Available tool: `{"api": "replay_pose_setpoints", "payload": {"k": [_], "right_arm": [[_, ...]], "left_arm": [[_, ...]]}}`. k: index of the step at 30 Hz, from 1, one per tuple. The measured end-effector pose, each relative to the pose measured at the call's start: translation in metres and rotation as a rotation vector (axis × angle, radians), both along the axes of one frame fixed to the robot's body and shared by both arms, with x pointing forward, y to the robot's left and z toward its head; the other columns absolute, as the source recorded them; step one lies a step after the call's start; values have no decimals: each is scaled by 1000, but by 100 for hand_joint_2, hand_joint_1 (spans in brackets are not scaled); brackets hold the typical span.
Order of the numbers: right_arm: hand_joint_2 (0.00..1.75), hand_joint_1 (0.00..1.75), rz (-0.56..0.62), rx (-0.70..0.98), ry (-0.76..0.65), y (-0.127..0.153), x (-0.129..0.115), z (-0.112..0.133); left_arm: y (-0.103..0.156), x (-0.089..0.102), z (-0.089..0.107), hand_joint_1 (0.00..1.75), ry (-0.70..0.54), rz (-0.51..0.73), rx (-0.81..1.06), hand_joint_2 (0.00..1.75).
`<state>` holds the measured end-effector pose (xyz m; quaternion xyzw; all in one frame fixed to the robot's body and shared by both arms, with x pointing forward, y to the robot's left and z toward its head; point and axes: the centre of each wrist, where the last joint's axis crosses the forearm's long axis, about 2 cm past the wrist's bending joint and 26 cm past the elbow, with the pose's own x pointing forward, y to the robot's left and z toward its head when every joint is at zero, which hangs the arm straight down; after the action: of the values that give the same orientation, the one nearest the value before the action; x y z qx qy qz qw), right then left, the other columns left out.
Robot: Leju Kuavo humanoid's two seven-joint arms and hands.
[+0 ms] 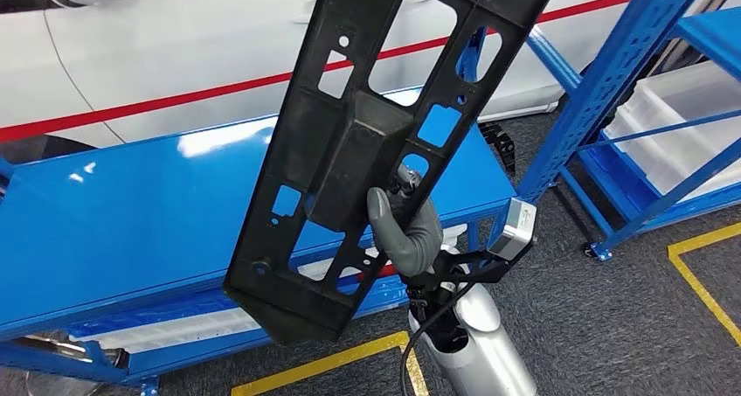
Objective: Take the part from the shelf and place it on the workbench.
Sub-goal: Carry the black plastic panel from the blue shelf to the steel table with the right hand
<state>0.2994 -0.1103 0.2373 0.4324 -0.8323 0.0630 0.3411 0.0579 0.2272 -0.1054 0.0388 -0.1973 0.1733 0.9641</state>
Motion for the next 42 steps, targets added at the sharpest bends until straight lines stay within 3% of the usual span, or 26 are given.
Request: {"api": "replay_pose_setpoints", "payload": {"k": [42], "right_arm": [[175, 175, -31, -98, 92, 16, -26, -44]], "left_arm": [[7, -2, -1, 0, 8, -97, 0, 175]]}}
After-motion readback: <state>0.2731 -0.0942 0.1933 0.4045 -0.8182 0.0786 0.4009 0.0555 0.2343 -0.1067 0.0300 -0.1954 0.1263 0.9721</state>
